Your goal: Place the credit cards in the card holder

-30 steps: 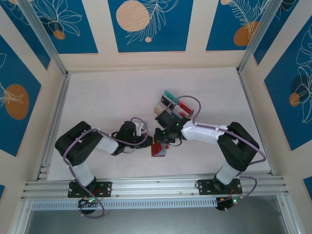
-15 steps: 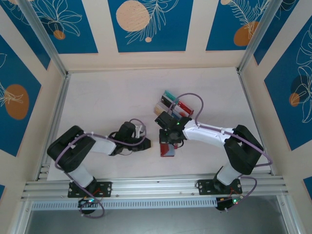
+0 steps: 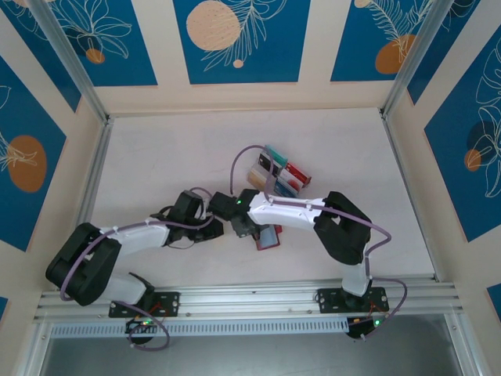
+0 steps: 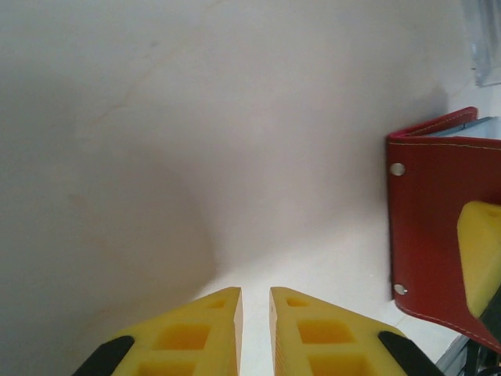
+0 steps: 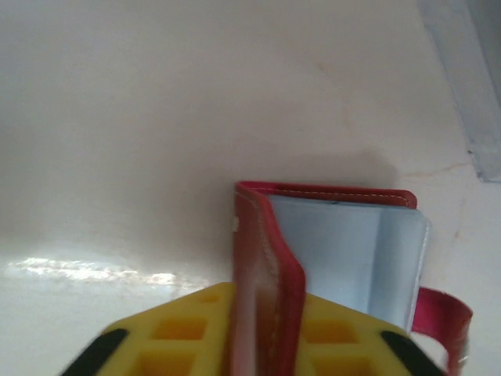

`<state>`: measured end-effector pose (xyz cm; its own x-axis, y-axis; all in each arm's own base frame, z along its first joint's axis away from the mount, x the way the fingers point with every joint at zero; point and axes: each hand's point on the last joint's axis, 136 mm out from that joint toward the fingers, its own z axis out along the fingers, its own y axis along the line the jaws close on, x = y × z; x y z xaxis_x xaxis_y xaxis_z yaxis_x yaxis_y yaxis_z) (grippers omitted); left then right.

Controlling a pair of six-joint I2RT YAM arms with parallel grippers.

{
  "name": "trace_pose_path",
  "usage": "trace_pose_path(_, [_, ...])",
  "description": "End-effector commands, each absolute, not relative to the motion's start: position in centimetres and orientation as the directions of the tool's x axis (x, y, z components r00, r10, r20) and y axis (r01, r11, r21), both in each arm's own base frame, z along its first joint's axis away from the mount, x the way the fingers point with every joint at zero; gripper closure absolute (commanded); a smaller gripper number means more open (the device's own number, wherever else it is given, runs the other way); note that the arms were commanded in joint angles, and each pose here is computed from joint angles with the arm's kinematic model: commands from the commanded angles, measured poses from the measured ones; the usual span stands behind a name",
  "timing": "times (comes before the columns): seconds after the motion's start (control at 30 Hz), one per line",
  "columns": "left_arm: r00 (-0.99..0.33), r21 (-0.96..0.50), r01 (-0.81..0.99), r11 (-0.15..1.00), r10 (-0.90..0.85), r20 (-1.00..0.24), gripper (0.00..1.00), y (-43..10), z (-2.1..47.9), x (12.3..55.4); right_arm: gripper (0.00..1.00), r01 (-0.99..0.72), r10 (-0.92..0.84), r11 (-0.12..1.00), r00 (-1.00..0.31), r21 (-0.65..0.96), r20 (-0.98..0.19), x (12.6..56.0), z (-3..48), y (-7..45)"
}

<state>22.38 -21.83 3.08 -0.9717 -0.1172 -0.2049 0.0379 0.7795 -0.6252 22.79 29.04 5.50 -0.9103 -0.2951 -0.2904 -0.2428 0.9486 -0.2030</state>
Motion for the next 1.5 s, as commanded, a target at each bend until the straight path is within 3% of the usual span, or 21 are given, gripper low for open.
trace_pose_path(0.0, [-0.976,-0.604,0.023,0.796,-0.114,-0.187,0.83,-20.7,2.6,21.8,0.73,-0.324,-0.35,0.936,-0.901,-0.14,-0.255,21.7,5.5,30.5])
trace_pose_path(0.23, [-0.973,-0.621,-0.004,0.784,-0.146,-0.178,0.83,-19.8,3.1,22.2,0.58,-0.398,-0.364,0.902,-0.909,0.165,-0.203,19.8,5.1,33.9])
trace_pose_path(0.53, [-0.972,-0.631,-0.015,0.775,-0.16,-0.174,0.82,-18.8,3.7,22.3,0.36,-0.402,-0.372,0.828,-0.916,0.392,-0.154,18.6,4.8,35.9])
trace_pose_path(0.83, [-0.975,-0.639,-0.018,0.769,-0.155,-0.159,0.81,-18.8,3.4,22.2,0.3,-0.393,-0.348,0.898,-0.909,0.196,-0.229,19.9,6.2,32.8])
trace_pose_path(1.07, [-0.969,-0.649,-0.009,0.761,-0.168,-0.183,0.81,-18.3,4.7,22.8,0.29,-0.4,-0.371,0.828,-0.916,0.394,-0.15,17.7,5.6,35.0])
trace_pose_path(1.47, [-0.97,-0.646,-0.012,0.763,-0.166,-0.179,0.81,-18.2,4.6,22.7,0.32,-0.411,-0.36,0.83,-0.911,0.378,-0.199,17.5,7.3,34.8])
